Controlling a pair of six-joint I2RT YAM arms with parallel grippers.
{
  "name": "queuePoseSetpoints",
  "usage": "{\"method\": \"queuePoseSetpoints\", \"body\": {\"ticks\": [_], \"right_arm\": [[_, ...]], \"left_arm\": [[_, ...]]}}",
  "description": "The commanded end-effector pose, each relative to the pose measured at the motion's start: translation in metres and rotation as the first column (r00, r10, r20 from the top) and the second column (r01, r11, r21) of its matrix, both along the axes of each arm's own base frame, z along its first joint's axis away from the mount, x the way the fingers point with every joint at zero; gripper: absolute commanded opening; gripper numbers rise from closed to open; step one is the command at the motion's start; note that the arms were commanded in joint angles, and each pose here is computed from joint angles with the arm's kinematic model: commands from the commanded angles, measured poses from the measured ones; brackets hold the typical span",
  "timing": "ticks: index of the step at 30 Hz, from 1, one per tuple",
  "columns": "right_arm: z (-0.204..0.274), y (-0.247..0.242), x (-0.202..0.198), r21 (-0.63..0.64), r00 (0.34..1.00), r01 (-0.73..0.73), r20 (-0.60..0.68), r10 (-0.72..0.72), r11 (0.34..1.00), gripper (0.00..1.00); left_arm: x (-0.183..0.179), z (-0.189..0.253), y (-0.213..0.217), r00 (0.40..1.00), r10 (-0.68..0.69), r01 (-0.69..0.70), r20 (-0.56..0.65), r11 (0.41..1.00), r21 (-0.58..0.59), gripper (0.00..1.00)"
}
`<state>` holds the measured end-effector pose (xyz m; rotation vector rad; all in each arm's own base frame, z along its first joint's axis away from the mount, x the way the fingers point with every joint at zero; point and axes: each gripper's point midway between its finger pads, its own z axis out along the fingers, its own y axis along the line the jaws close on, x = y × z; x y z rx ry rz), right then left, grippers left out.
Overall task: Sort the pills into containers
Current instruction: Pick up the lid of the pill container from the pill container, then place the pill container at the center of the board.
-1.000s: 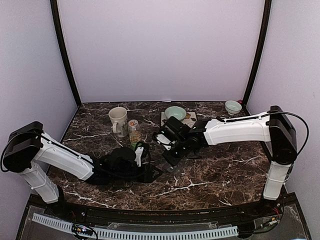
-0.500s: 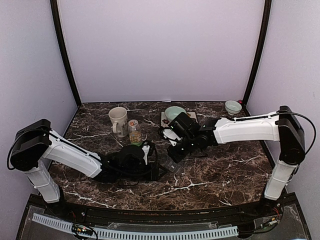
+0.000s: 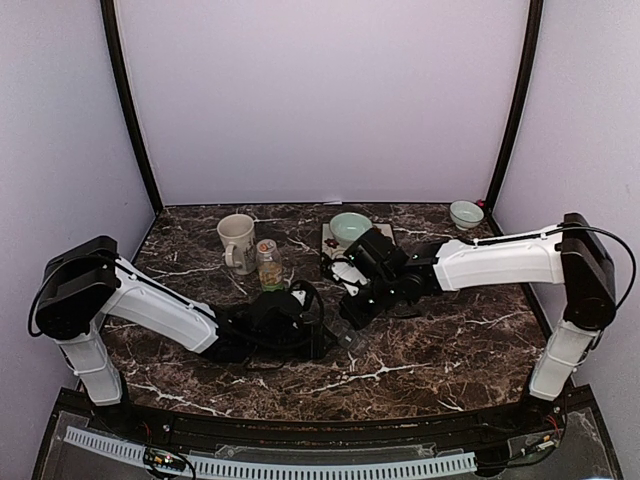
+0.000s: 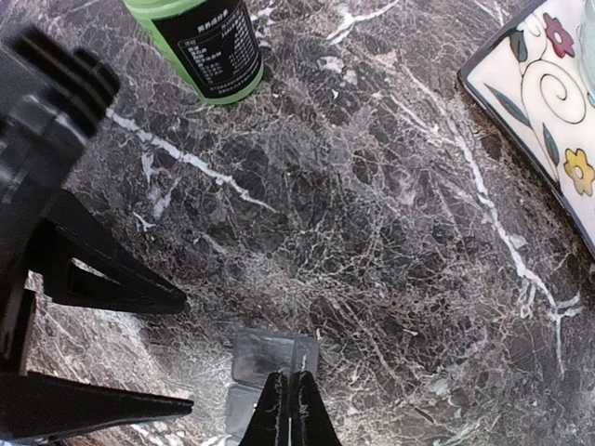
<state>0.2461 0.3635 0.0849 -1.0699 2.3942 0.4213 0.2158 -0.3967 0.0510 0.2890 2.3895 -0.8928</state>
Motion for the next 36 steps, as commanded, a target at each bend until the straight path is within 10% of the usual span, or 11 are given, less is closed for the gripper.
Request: {"method": "queuePoseSetpoints", "body": {"ticks": [1,36], "right_arm": [[0.026,0.006,0.007,0.106,1.0,0.007,0.019,-0.009,0.994,0.02],[0.032,0.02,-0.011,0.363,0.972,-0.082,-0.176,0.154,0.928,0.02]], "left_arm": [[0.008,0.003,0.0,0.999,0.051,-0.051,0.012,0.999,0.017,0.55],[0.018,0.001,0.009,0.987,0.162,-0.162,0.005,0.987,-0.004,0.55]]}}
